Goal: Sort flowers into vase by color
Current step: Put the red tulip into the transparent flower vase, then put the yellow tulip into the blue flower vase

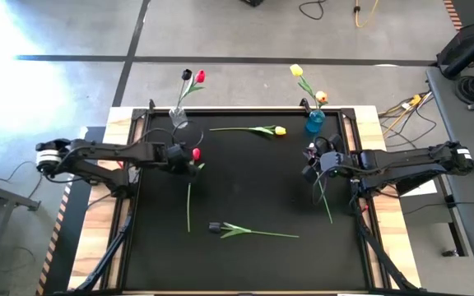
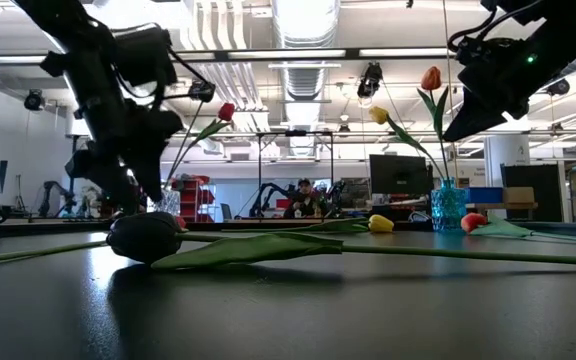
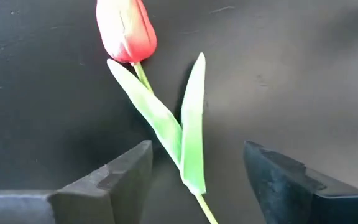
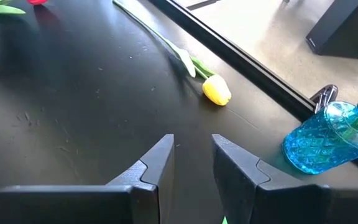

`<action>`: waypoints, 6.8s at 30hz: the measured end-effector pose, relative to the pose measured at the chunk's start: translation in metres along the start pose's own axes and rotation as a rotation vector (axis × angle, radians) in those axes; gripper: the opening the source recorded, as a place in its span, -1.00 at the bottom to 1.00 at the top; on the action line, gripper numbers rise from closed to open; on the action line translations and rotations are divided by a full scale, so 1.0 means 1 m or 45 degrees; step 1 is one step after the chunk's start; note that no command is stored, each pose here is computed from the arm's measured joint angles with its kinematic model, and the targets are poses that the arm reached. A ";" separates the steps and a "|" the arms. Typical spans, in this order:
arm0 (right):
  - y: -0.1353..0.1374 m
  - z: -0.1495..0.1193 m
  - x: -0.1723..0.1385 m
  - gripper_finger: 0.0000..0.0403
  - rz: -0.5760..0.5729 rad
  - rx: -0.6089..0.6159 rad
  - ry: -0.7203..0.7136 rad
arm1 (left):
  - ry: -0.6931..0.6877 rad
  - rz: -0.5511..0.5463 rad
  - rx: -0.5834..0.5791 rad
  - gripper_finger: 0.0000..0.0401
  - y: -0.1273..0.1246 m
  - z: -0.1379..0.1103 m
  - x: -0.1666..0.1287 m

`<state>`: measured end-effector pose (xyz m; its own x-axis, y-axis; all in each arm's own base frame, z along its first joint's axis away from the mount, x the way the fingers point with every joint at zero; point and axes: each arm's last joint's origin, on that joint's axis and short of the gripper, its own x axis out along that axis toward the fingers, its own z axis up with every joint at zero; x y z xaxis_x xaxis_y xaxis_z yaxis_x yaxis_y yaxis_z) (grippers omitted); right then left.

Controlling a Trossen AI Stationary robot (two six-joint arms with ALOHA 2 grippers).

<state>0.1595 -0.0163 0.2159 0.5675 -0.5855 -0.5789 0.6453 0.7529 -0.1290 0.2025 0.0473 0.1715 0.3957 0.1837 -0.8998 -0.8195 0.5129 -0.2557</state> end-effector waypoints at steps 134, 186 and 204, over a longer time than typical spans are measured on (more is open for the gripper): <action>0.006 0.019 -0.002 -0.53 0.058 0.038 -0.228 | -1.577 0.406 0.393 -0.51 0.124 0.104 -0.060; 0.071 0.047 0.010 -0.61 0.230 -0.139 -0.014 | -1.692 -0.277 0.890 -0.99 0.098 -0.005 -0.064; 0.130 0.150 0.102 -0.01 0.042 -0.126 0.314 | -1.649 -0.399 0.873 -1.00 0.098 -0.011 -0.055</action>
<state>0.3779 -0.0231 0.2612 0.4375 -0.4786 -0.7612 0.5685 0.8032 -0.1782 0.0961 0.0783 0.1926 0.8976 0.4020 0.1808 -0.4309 0.8868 0.1673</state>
